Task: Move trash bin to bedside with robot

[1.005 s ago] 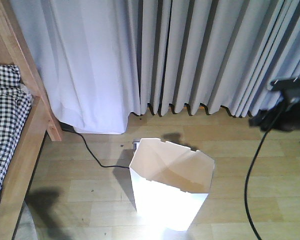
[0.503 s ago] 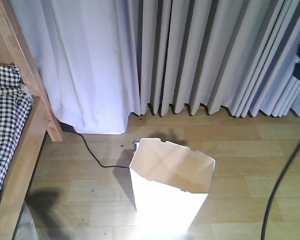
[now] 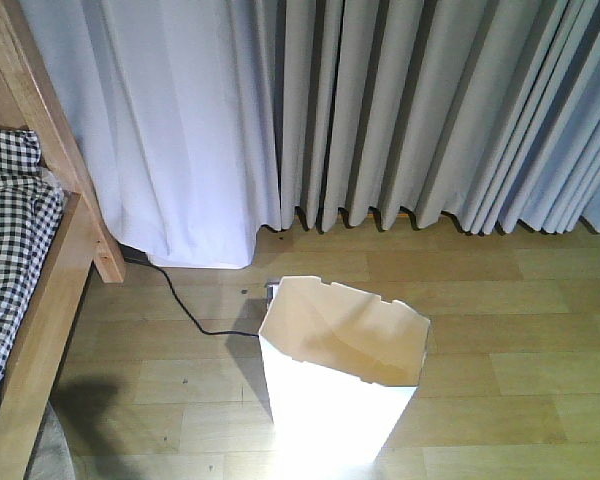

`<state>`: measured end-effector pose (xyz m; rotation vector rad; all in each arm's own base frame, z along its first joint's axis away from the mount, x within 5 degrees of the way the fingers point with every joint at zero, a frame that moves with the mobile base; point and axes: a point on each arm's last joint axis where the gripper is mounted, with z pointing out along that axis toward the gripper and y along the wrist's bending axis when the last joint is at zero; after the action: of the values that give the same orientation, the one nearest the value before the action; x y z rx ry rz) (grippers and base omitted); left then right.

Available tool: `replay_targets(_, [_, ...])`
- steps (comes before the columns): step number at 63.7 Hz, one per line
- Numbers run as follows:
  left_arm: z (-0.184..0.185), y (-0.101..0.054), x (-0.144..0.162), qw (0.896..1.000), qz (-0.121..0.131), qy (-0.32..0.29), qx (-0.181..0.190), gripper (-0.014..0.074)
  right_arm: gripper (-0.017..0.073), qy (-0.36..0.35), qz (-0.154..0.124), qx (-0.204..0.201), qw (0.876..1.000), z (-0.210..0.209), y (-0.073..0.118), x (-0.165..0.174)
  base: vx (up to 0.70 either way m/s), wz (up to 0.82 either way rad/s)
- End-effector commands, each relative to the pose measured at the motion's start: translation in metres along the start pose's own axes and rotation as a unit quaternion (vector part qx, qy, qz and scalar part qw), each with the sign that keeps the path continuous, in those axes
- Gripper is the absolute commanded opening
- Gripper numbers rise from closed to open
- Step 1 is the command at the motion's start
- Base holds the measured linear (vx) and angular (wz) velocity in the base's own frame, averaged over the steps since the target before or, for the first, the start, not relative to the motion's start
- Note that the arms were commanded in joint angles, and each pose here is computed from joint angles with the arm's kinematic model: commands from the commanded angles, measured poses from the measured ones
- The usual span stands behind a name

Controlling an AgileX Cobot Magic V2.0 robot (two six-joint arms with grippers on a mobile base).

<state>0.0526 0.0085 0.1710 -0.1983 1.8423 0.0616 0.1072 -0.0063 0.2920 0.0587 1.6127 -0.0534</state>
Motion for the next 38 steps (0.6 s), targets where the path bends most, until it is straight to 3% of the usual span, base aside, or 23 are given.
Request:
replay_targets(1, [-0.001, -0.001, -0.005, 0.999, -0.003, -0.038, 0.006, -0.0006, 0.0437, -0.018, 0.042, 0.002, 0.999, -0.009, -0.001, -0.001, 0.00, 0.00])
replay_targets(8, [-0.001, -0.001, -0.005, 0.999, -0.003, -0.038, 0.006, -0.0006, 0.0437, -0.020, 0.093, -0.003, 0.995, -0.017, -0.001, 0.011, 0.00, 0.00])
replay_targets(17, [-0.001, -0.001, -0.005, 0.999, -0.003, -0.038, 0.006, -0.0006, 0.0430, -0.011, 0.095, -0.014, 0.995, -0.019, 0.001, 0.024, 0.00, 0.00])
replay_targets(24, [-0.001, -0.001, -0.005, 0.999, -0.003, -0.038, 0.006, -0.0006, 0.0338, -0.015, 0.062, -0.046, 0.997, -0.020, 0.007, 0.023, 0.00, 0.00])
replay_targets(29, [-0.001, -0.001, -0.005, 0.999, -0.003, -0.038, 0.006, -0.0006, 0.0186, -0.019, 0.026, -0.073, 0.997, -0.020, 0.012, 0.023, 0.00, 0.00])
replay_targets(35, [-0.001, -0.001, -0.005, 0.999, -0.003, -0.038, 0.006, -0.0006, -0.0017, -0.020, 0.002, -0.082, 0.996, -0.020, 0.013, 0.023, 0.00, 0.00])
replay_targets(38, [-0.001, -0.001, -0.005, 0.999, -0.003, -0.038, 0.006, -0.0006, -0.0014, -0.020, 0.000, -0.076, 0.997, -0.020, 0.012, 0.023, 0.00, 0.00])
